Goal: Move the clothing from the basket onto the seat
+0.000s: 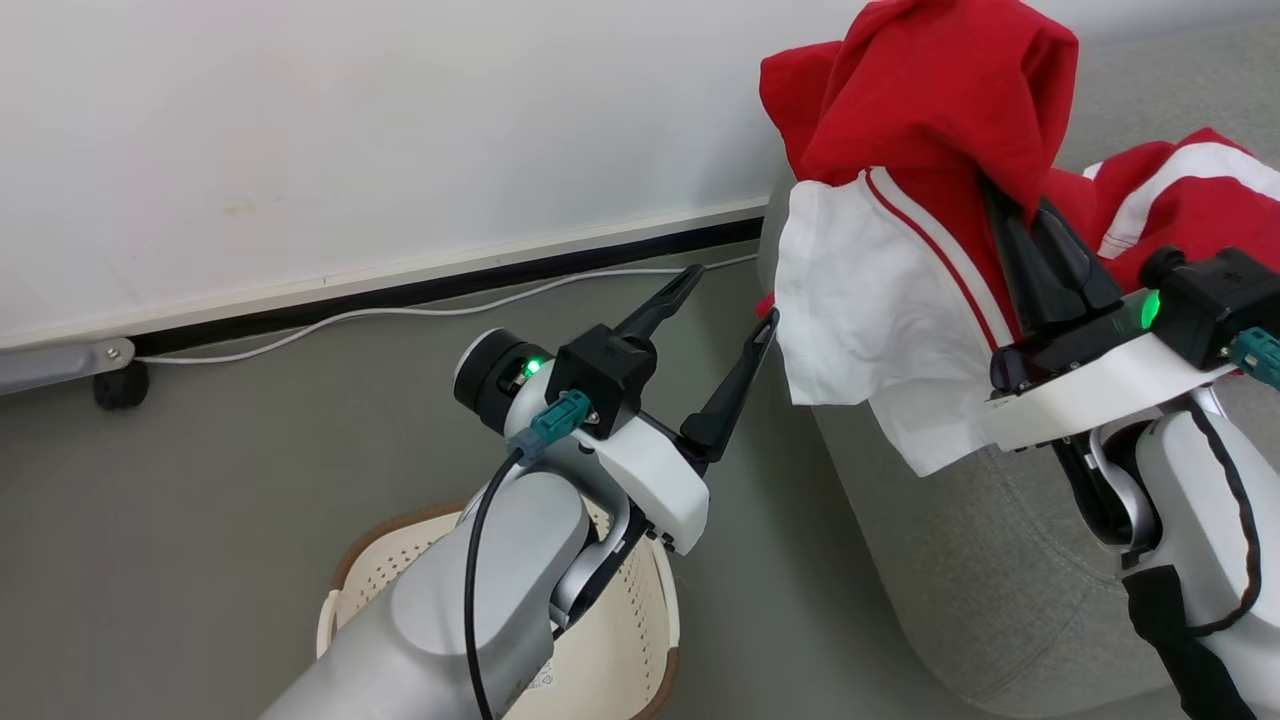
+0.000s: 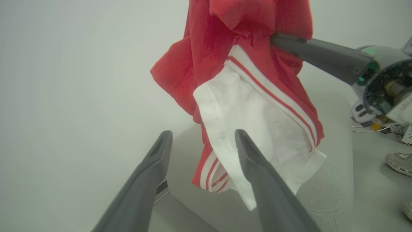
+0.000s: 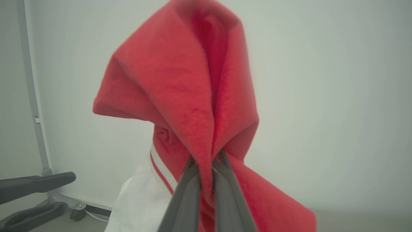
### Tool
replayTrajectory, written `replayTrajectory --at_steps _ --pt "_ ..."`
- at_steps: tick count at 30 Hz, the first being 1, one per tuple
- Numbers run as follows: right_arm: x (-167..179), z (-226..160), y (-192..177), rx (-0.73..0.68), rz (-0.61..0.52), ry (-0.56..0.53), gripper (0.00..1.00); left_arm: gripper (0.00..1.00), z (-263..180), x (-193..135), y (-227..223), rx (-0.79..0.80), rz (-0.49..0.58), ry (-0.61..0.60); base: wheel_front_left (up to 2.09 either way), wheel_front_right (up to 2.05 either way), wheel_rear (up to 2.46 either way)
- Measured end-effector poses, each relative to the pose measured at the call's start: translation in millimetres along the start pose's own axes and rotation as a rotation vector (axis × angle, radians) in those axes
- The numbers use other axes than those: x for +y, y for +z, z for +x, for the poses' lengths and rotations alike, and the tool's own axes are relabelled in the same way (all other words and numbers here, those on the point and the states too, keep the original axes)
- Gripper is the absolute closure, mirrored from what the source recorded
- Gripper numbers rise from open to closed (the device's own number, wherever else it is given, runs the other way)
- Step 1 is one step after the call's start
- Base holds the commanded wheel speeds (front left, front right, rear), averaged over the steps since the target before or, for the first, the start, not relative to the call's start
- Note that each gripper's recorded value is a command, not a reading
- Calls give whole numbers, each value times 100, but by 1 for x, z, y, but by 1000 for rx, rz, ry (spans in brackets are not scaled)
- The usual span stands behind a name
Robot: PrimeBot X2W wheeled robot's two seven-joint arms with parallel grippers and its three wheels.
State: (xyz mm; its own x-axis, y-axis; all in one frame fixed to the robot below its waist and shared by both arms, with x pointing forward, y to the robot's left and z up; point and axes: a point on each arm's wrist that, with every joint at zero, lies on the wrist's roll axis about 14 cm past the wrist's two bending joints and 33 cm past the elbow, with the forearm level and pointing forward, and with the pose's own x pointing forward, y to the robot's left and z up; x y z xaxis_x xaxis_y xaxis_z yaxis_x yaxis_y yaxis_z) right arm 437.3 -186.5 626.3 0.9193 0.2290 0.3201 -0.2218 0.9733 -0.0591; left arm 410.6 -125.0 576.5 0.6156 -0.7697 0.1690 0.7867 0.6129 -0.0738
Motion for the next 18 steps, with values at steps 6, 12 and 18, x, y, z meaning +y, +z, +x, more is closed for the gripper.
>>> replayTrajectory --at_steps 6,12,18 --pt "-28 -20 16 -19 -36 -79 100 0 6 -20 -13 27 -35 -62 0 0 0" --pt "-53 -44 26 -18 -69 -154 100 0 11 -42 -17 29 -79 -126 0 0 0" --pt "-76 -69 40 -31 -97 -232 100 0 13 -64 -26 47 -116 -192 0 0 0"
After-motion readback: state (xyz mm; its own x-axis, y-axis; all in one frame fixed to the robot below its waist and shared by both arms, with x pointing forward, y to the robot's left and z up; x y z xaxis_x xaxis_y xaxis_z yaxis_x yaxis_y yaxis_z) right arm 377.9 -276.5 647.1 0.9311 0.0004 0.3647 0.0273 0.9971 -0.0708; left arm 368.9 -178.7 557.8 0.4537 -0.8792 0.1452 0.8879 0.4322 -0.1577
